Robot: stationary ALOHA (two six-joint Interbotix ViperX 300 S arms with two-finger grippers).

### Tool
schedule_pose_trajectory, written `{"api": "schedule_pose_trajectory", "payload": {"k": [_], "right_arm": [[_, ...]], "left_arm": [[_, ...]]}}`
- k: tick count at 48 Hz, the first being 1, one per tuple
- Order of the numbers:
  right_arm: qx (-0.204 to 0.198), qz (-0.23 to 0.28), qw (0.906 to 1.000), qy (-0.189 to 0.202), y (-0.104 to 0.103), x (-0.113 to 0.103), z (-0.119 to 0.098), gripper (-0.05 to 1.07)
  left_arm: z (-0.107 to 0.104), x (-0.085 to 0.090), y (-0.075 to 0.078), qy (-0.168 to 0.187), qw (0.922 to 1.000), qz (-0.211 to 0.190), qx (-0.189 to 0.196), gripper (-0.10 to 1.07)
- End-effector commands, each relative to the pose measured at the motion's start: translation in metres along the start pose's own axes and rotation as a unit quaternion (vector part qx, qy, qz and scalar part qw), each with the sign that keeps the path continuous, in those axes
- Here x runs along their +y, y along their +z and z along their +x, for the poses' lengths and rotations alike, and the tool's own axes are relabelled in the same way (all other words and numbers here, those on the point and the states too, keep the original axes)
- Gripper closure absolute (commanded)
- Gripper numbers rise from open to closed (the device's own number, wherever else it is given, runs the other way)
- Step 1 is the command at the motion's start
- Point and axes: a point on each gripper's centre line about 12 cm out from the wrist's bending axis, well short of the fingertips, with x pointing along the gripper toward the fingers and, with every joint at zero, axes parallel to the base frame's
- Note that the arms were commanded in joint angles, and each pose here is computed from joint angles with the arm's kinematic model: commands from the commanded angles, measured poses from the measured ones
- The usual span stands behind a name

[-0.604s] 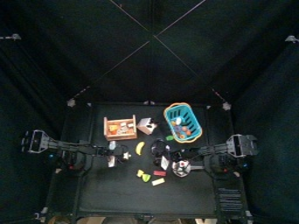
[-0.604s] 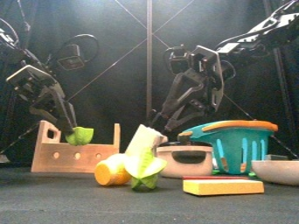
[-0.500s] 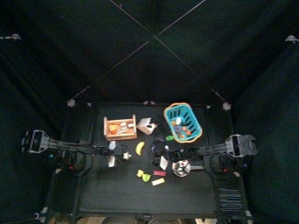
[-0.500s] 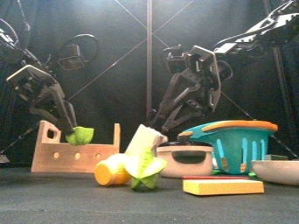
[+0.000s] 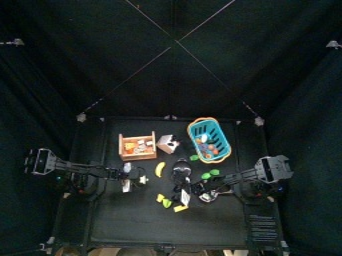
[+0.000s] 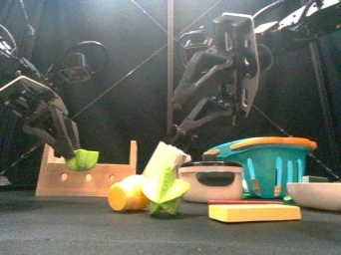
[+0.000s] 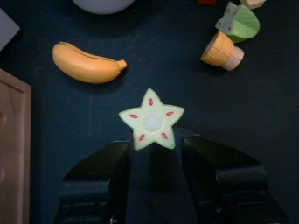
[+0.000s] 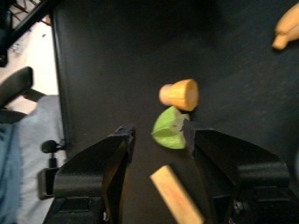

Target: Grab starfruit top

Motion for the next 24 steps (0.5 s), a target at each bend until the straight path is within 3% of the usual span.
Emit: {"api": "schedule_pose_trajectory", "payload": {"k": [1, 10, 16, 24], "right_arm": [[-0.012, 0.064, 0.9977, 0.018, 0.007, 0.019, 0.001, 0.19], [0.009, 0.187, 0.9822, -0.015, 0.004, 0.025, 0.01, 0.19], [0.042, 0.266, 0.9614, -0.057, -0.001, 0.026, 0.014, 0.19], [0.057, 0.305, 0.948, -0.072, -0.002, 0.028, 0.035, 0.19]], "left_arm": [[-0.001, -0.001, 0.006, -0.002, 0.9999, -0.003, -0.011, 0.22], [-0.001, -0.001, 0.004, -0.002, 1.0, -0.003, -0.009, 0.22], [-0.001, -0.001, 0.003, -0.002, 0.9999, -0.012, -0.008, 0.22], [-0.001, -0.001, 0.001, -0.002, 0.9997, -0.025, -0.005, 0.22]]}}
